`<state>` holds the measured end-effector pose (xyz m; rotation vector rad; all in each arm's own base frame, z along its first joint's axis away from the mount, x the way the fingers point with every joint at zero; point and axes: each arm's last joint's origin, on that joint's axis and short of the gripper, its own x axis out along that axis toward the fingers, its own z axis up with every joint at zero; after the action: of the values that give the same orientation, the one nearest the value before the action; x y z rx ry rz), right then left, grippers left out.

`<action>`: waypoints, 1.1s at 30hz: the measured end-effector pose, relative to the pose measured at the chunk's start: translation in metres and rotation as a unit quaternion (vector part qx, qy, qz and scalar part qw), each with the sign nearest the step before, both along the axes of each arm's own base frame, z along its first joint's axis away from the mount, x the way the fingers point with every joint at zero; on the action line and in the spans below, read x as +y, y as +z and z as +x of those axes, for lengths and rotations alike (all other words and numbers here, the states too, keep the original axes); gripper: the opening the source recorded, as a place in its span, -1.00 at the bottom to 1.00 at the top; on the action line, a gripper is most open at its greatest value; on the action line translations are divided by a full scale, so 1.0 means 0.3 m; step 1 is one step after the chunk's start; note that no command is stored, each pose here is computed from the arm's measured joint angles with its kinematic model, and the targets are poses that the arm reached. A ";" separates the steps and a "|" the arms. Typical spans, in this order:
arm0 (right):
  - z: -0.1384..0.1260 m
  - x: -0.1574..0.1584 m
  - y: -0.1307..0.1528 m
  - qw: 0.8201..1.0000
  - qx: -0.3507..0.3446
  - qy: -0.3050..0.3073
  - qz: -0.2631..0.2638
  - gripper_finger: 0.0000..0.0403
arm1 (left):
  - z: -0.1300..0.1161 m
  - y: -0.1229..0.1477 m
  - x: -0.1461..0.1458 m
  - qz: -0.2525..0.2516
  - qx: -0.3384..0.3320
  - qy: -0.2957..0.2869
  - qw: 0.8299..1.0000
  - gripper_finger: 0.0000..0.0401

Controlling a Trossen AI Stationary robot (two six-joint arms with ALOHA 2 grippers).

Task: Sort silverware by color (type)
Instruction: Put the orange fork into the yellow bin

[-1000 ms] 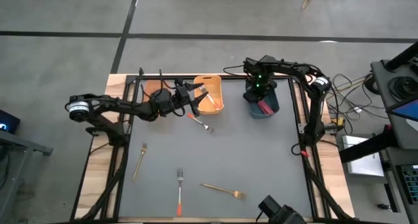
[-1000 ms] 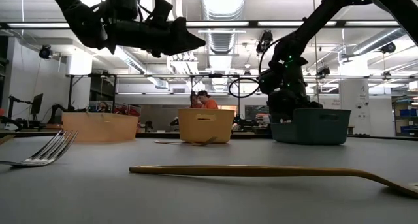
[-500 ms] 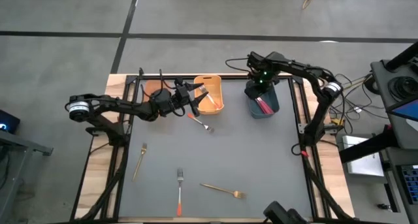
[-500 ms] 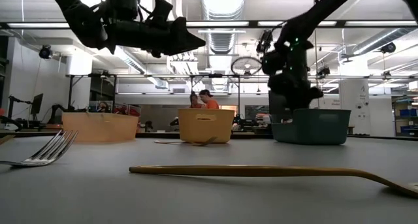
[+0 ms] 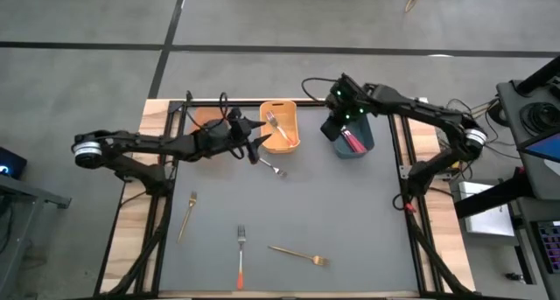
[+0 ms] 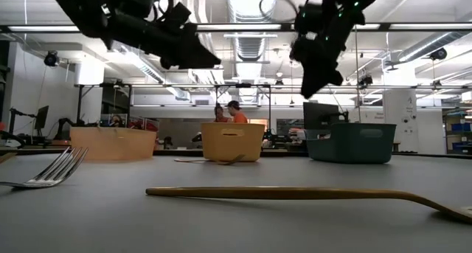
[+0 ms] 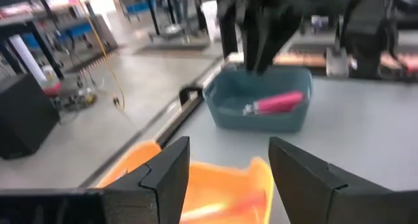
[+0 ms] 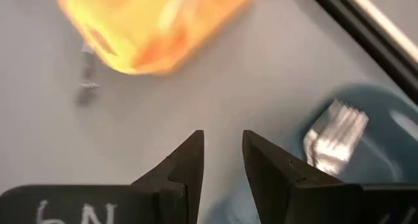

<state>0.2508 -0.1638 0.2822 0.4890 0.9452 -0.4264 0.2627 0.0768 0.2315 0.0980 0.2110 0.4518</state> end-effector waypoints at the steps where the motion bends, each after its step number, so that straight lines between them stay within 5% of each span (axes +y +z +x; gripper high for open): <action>1: 0.002 0.019 0.007 1.000 -0.016 0.009 -0.011 -0.54 | -0.009 0.001 -0.004 -0.003 0.012 -0.001 1.000 -0.05; 14: 0.019 0.244 -0.039 0.954 -0.231 0.132 -0.140 -0.65 | -0.054 -0.026 -0.072 -0.051 0.106 -0.029 0.993 -0.05; 24: 0.023 0.341 -0.104 0.924 -0.209 0.252 -0.197 -0.66 | -0.018 -0.024 -0.128 -0.115 0.103 -0.074 0.985 -0.05; 33: 0.008 0.358 -0.078 0.899 -0.208 0.301 -0.240 -0.66 | 0.030 -0.028 -0.159 -0.143 0.186 -0.082 0.969 -0.05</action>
<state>0.2532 -0.0563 0.2590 -0.1751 0.5020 0.0248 0.2716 0.0292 0.2230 -0.0843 0.6310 0.2302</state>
